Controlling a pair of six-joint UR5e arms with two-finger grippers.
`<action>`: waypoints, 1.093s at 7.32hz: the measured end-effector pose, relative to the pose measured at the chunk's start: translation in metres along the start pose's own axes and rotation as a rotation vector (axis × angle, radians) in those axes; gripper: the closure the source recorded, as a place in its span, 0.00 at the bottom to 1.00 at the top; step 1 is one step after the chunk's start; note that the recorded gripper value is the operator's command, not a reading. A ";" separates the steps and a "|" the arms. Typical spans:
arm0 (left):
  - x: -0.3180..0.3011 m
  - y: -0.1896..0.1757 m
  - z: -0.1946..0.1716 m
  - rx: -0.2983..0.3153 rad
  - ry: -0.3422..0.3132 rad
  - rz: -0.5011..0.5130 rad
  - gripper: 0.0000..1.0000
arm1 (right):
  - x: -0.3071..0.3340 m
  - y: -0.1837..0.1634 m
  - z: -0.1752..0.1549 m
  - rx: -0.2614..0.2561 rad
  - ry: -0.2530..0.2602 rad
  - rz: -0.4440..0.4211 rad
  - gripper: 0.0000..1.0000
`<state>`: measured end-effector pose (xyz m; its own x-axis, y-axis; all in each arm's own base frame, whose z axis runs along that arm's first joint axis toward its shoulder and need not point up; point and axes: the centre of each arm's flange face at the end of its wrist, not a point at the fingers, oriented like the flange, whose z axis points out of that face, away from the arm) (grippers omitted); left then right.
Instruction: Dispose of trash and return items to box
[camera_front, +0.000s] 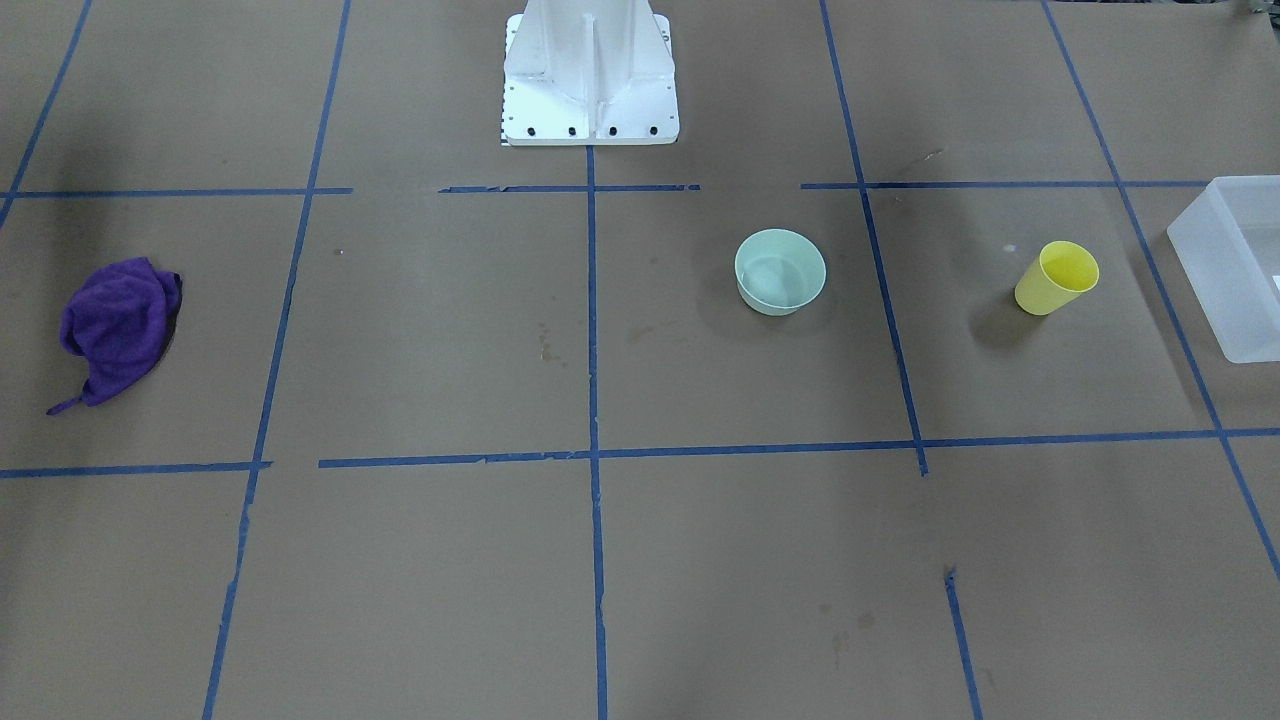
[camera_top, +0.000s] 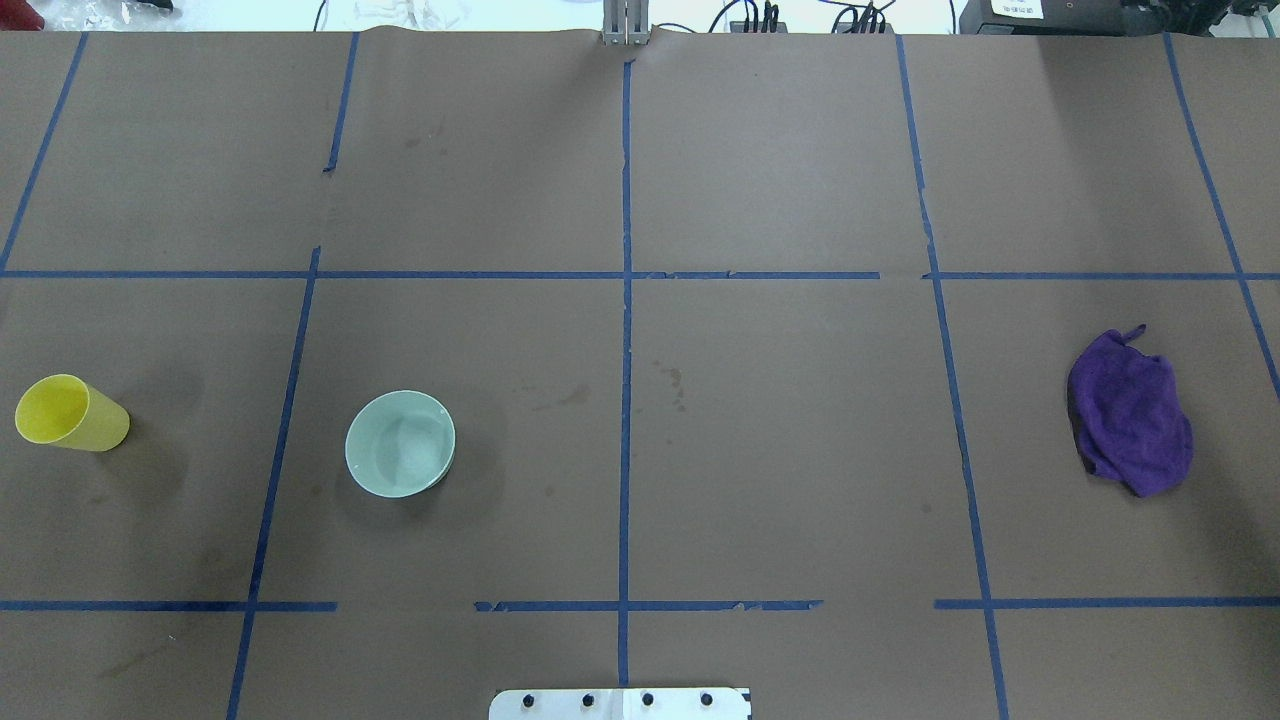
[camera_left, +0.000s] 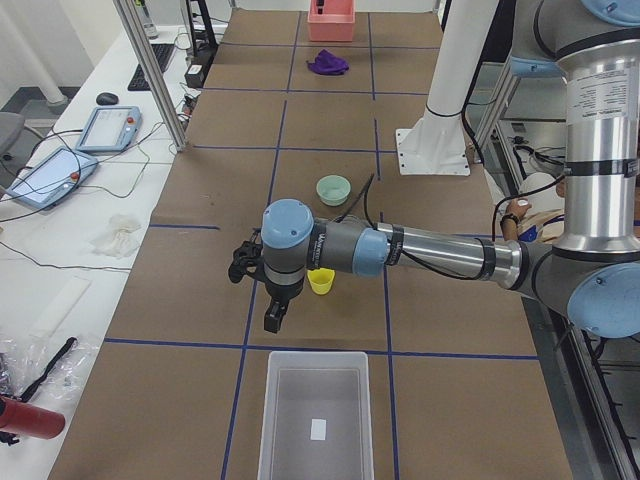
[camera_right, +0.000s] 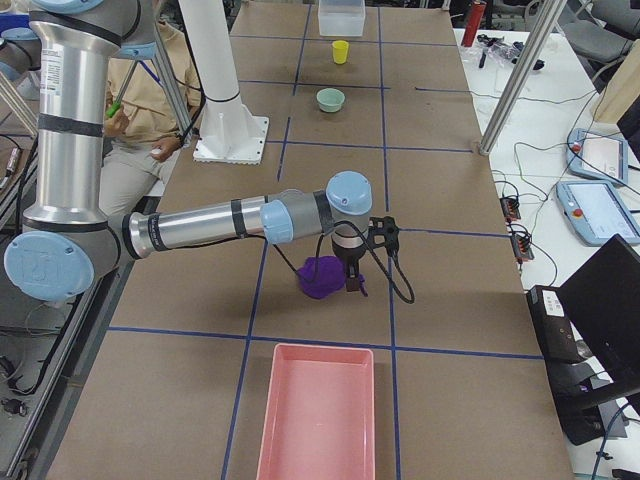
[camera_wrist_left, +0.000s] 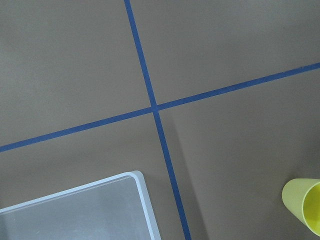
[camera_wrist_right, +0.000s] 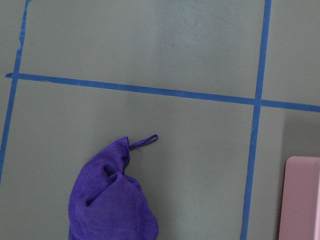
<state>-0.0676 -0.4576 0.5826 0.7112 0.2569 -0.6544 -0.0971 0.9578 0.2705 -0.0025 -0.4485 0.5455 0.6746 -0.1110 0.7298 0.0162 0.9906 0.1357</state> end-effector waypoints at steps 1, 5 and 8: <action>0.002 -0.001 -0.002 0.006 -0.003 0.012 0.00 | 0.000 0.000 0.000 0.000 0.000 0.000 0.00; 0.009 -0.001 -0.009 0.009 -0.045 0.040 0.00 | 0.002 0.001 0.002 -0.004 0.001 0.005 0.00; 0.008 -0.002 -0.009 0.014 -0.047 0.041 0.00 | 0.004 0.004 0.003 -0.009 0.001 0.009 0.00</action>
<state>-0.0683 -0.4569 0.5704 0.7389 0.2896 -0.6084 -0.1176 0.9445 0.3068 -0.0020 -0.4452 0.5514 0.6757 -0.1016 0.7301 0.0165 0.9923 0.1228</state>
